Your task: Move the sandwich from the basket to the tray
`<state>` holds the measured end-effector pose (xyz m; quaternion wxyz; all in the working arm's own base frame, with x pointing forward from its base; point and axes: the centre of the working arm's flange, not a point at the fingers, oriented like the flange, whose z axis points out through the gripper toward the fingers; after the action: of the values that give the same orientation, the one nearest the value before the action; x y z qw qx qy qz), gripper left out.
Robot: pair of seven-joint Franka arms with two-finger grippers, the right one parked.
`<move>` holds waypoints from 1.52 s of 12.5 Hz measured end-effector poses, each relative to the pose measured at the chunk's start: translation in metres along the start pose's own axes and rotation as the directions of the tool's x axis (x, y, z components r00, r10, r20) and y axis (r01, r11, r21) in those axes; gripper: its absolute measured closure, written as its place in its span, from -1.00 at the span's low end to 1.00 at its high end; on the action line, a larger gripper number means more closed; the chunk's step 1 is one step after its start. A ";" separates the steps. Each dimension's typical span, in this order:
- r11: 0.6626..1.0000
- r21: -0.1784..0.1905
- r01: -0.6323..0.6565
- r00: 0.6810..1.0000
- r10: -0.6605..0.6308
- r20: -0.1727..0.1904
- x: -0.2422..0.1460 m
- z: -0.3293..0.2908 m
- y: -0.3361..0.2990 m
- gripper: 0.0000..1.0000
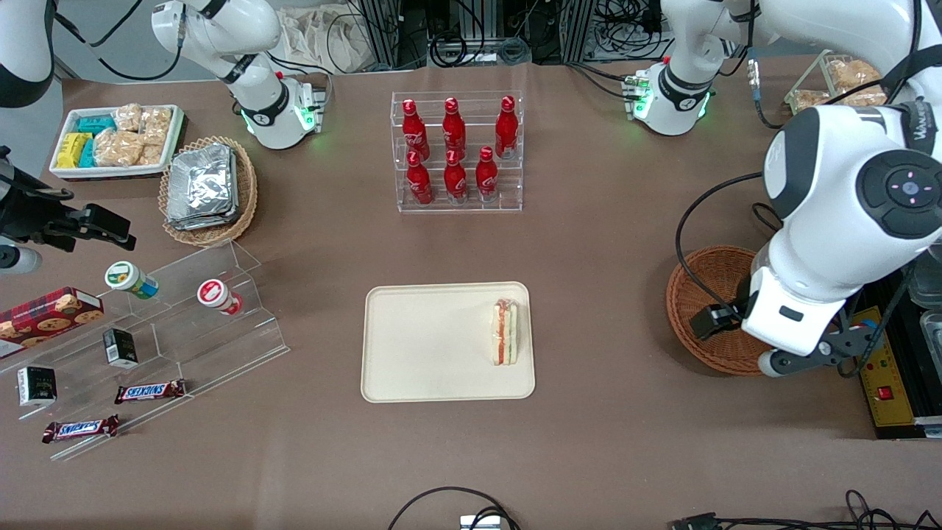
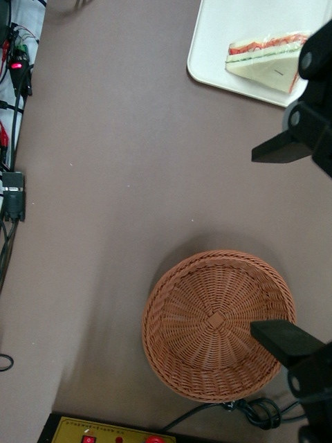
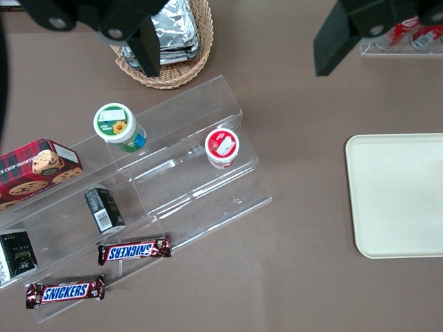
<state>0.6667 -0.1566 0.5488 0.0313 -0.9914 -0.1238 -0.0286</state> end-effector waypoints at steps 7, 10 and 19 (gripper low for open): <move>0.999 -0.033 -0.017 1.000 0.017 -0.011 0.010 -0.029 -0.074 -1.00; 0.992 -0.094 -0.085 0.996 0.085 -0.008 0.001 -0.051 -0.100 -1.00; 0.970 -0.116 -0.215 0.976 0.218 0.013 -0.053 -0.097 -0.156 -1.00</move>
<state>0.5724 -0.0248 0.6506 -0.0240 -0.9994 -0.0135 -0.0194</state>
